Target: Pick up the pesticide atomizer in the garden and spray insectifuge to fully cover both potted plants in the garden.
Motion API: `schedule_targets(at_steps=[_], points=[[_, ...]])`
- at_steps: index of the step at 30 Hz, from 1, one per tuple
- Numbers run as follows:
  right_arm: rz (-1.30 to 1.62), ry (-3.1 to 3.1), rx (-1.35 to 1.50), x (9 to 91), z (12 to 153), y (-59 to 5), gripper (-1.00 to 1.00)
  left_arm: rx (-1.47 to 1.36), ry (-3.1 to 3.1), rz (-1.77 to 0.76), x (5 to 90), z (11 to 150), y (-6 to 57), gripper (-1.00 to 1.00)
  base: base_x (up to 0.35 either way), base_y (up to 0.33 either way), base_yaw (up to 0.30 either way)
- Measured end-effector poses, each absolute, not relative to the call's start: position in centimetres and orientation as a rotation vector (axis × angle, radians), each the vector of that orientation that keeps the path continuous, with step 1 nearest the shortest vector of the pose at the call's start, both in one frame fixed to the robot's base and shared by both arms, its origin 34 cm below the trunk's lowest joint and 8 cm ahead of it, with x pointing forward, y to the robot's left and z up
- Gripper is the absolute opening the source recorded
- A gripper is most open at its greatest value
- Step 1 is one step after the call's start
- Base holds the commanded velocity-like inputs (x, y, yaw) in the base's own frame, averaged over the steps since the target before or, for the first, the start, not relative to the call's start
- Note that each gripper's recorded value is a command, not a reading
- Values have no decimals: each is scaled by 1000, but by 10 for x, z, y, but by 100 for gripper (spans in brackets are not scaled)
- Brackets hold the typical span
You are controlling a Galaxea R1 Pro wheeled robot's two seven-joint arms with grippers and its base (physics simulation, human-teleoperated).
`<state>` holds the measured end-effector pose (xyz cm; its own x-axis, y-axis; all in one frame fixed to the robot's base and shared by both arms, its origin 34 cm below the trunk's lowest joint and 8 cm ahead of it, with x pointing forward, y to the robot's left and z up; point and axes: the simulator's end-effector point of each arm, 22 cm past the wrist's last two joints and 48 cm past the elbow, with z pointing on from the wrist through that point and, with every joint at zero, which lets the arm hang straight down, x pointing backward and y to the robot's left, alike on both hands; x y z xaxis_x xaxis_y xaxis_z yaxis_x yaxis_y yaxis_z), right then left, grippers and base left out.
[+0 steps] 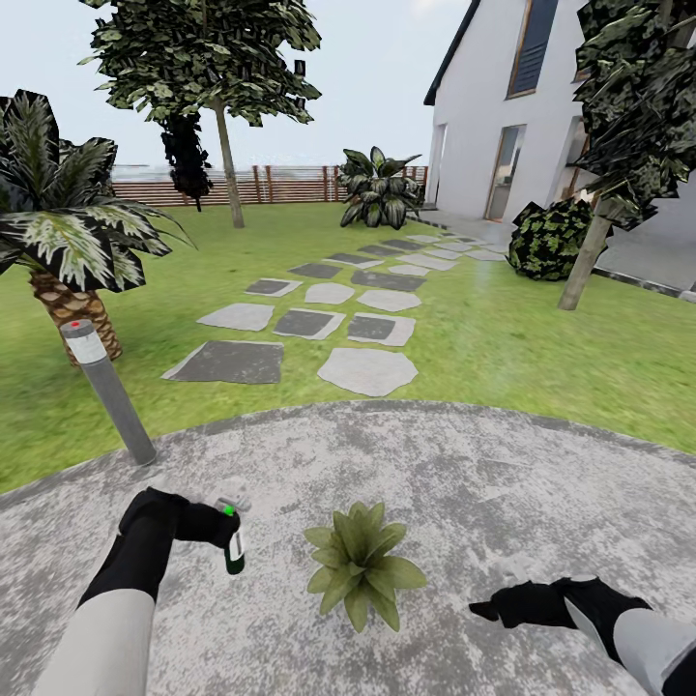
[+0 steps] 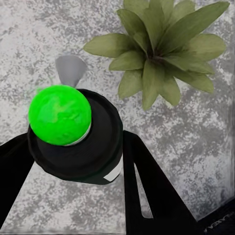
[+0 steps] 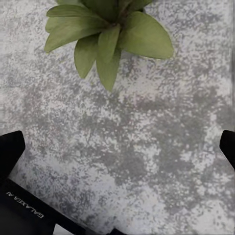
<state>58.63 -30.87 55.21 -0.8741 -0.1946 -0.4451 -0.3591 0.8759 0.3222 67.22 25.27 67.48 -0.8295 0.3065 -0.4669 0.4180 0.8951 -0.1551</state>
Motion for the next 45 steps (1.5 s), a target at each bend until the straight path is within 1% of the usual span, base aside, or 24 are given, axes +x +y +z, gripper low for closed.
schedule_targets(at_steps=[5, 10, 15, 22, 30, 34, 42, 45], points=[[464, 2645, -336, 593, 552, -338, 100, 421, 2702, -371, 662, 669, 256, -100, 0, 0, 0], [263, 2591, -27, 623, 555, -380, 100, 367, 2760, -402, 652, 661, 252, -100, 0, 0, 0], [73, 2594, 83, 626, 552, -414, 100, 378, 2788, -450, 642, 651, 238, -100, 0, 0, 0], [49, 2599, 98, 625, 551, -419, 100, 401, 2803, -531, 633, 642, 207, -100, 0, 0, 0], [0, 2592, 113, 622, 557, -445, 100, 437, 2957, -699, 576, 599, 173, -100, 0, 0, 0], [0, 2593, 114, 622, 557, -446, 100, 388, 3058, -686, 561, 596, 172, -100, 0, 0, 0], [5, 2601, 117, 620, 554, -446, 100, 490, 3110, -607, 555, 594, 171, -100, 19, 0, 0], [28, 2583, 188, 622, 554, -446, 100, 505, 3117, -605, 552, 592, 170, -100, 142, 0, 0]])
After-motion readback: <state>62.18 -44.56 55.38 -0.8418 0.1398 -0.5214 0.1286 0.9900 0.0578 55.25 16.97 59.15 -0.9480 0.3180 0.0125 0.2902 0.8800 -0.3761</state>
